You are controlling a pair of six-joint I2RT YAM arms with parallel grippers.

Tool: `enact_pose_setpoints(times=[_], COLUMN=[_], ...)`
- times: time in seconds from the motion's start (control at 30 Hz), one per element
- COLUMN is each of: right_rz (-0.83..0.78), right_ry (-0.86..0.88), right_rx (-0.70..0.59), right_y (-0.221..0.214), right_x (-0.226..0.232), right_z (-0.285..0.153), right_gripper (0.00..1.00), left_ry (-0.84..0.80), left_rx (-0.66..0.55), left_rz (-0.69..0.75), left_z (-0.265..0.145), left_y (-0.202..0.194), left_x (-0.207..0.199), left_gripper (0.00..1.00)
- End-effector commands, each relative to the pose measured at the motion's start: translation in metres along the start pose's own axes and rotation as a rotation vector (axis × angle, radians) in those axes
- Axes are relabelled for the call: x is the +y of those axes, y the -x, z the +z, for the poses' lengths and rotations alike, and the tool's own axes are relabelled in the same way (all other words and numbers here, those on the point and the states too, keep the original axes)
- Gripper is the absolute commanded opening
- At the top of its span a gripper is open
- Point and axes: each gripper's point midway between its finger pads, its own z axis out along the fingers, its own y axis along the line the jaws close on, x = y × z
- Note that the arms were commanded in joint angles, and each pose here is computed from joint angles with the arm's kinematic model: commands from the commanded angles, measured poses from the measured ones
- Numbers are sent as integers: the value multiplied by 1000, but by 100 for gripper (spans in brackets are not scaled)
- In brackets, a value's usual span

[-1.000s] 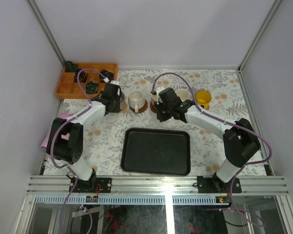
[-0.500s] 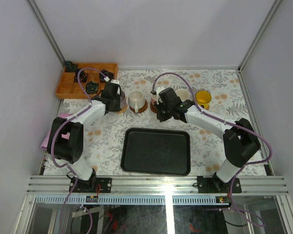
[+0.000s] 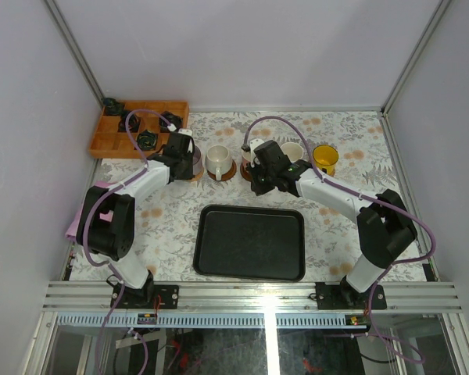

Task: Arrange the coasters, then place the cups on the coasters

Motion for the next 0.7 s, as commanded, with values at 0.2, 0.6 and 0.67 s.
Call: enact_pose_setpoints(times=[0.2,0.6,0.67], right_rz=[0,2,2], right_ry=[4,-2,-2], right_rx=[-40,-11,-8], right_y=[14,7,6], right_x=[1,-1,-1], right_z=[-6,2,3], right_gripper=[0,0,0], left_ry=[-7,24,29], left_rx=[-104,-88,-87], left_rz=[-24,-39,-47], left_z=[4,4,3], left_y=[24,17,16], left_x=[-1,5,6], left_gripper=[0,50,58])
